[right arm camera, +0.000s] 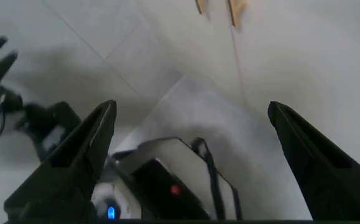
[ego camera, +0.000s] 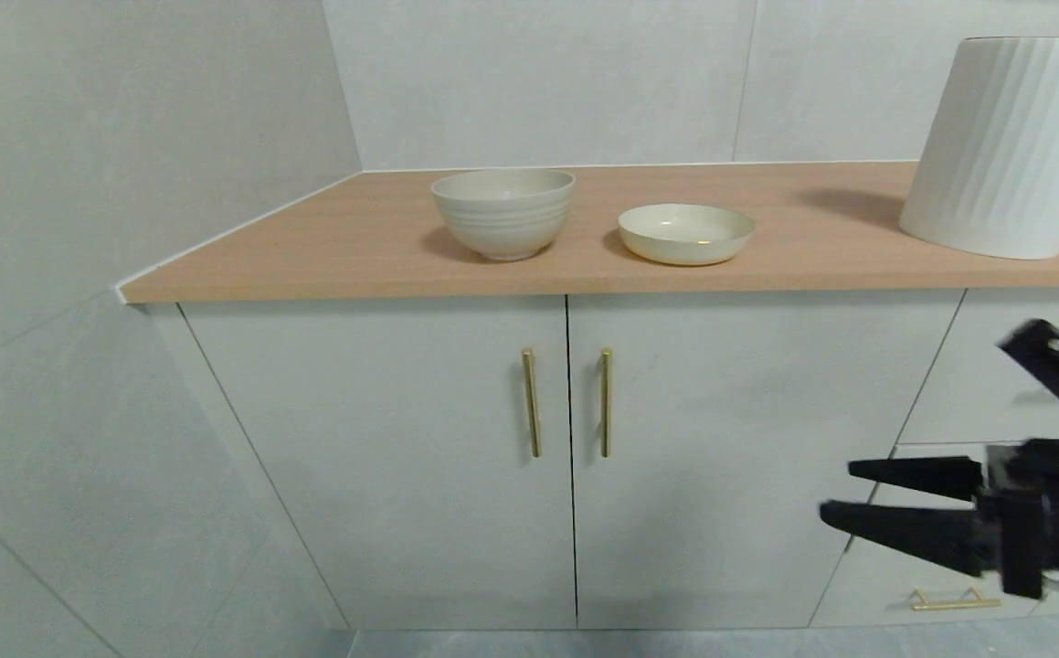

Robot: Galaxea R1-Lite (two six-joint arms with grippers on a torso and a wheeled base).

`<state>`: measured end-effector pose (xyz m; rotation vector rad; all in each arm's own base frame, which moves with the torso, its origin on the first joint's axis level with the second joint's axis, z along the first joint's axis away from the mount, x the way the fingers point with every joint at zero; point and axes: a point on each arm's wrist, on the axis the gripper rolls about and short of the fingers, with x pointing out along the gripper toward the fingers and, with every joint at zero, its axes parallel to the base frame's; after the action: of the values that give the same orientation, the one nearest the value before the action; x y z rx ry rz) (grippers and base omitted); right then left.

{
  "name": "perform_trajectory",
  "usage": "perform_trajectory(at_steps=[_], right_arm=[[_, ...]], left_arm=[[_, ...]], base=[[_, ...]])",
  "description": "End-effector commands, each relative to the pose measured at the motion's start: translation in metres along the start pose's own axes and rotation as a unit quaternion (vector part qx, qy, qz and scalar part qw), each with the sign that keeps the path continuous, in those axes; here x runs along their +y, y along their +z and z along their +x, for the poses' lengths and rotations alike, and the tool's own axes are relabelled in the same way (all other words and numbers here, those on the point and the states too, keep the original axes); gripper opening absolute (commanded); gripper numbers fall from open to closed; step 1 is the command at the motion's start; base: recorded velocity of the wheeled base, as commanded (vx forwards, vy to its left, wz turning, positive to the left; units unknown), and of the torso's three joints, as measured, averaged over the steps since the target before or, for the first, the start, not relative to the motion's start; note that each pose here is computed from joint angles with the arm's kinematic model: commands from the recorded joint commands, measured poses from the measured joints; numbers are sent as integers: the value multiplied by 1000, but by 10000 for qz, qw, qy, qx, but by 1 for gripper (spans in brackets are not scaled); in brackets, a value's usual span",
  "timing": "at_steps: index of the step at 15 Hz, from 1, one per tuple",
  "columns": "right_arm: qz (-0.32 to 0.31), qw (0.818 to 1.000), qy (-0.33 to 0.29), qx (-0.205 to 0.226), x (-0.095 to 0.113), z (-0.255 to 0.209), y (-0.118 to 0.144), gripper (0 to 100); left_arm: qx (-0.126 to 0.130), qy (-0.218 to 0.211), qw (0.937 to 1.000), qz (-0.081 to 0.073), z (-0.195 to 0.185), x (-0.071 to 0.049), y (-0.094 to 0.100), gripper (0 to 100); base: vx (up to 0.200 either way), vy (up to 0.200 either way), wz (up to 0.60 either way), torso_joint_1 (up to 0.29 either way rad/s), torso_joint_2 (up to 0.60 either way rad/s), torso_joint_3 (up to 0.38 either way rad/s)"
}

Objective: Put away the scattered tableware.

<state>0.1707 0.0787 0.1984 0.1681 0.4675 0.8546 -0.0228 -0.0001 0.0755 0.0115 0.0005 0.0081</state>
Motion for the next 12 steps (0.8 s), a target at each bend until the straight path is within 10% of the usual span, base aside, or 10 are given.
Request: perform_trajectory(at_steps=[1,12], right_arm=[[183,9987,263,400,-24,98,19,100],[29,9985,550,3,-37,187,5,100]], left_arm=[[-2,6,10000,4,0,0,0,100],[5,-10,10000,19,0,0,0,100]], base=[[0,0,0,0,0,0],[0,0,0,0,0,0]])
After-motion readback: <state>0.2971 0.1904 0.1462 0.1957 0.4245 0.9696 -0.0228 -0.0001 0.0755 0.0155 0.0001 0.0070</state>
